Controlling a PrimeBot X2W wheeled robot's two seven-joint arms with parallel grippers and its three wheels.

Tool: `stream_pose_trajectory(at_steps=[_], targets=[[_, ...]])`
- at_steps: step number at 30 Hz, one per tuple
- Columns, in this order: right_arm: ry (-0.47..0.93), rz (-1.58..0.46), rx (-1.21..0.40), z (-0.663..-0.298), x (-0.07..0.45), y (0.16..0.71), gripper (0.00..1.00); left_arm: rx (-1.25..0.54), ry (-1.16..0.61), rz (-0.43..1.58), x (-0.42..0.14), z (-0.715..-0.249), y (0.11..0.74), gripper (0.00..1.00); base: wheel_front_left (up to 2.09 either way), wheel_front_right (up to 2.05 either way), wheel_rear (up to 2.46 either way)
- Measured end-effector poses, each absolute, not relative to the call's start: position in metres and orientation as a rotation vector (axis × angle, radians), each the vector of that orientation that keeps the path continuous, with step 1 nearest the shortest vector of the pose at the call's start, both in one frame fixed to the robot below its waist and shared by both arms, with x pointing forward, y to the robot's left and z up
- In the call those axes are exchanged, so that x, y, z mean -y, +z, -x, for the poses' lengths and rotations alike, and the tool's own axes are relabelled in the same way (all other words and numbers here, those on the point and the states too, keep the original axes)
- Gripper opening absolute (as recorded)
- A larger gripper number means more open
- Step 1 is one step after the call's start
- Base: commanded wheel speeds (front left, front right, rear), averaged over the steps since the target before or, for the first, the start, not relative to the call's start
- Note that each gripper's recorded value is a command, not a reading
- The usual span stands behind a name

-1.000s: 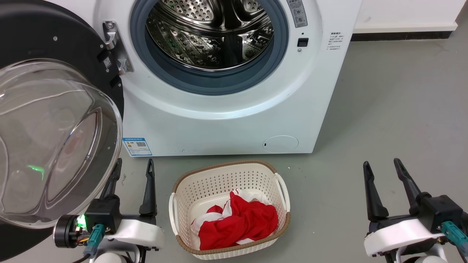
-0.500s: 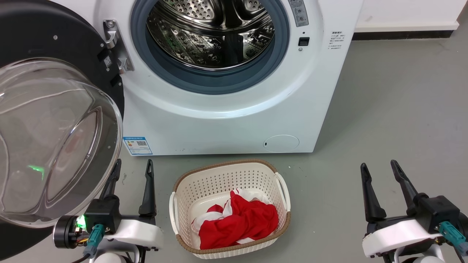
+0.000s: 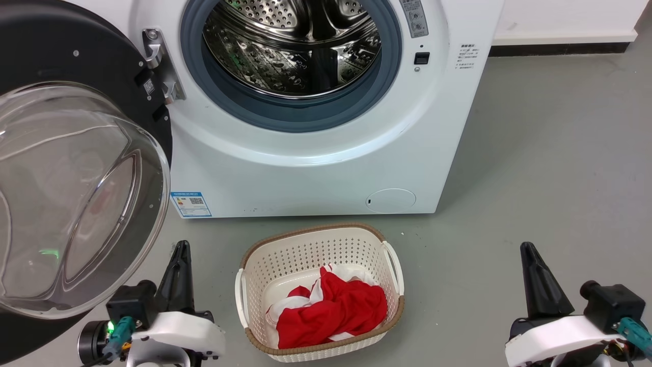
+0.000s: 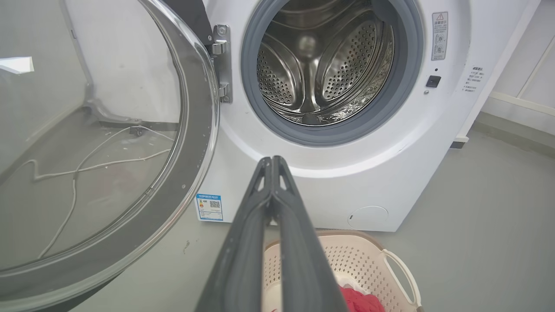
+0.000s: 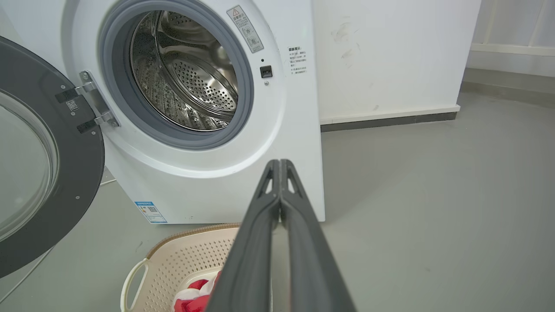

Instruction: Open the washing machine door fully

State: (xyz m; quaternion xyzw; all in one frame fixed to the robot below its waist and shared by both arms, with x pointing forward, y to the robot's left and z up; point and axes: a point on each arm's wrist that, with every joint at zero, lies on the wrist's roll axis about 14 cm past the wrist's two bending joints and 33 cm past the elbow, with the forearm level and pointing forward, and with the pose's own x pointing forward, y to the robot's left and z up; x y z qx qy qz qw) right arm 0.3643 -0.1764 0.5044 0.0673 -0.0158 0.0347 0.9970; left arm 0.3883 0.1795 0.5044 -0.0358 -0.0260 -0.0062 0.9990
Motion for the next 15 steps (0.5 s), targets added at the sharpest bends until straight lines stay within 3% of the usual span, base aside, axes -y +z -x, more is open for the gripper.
stream_pose_trajectory(at_steps=[15], targets=[[0.03,-0.423,0.006,-0.3684,0.184,0.5002,0.0,0.007,0.031,0.372,-0.1875,-0.3873,0.4979,0.0,0.0,0.0,0.0]])
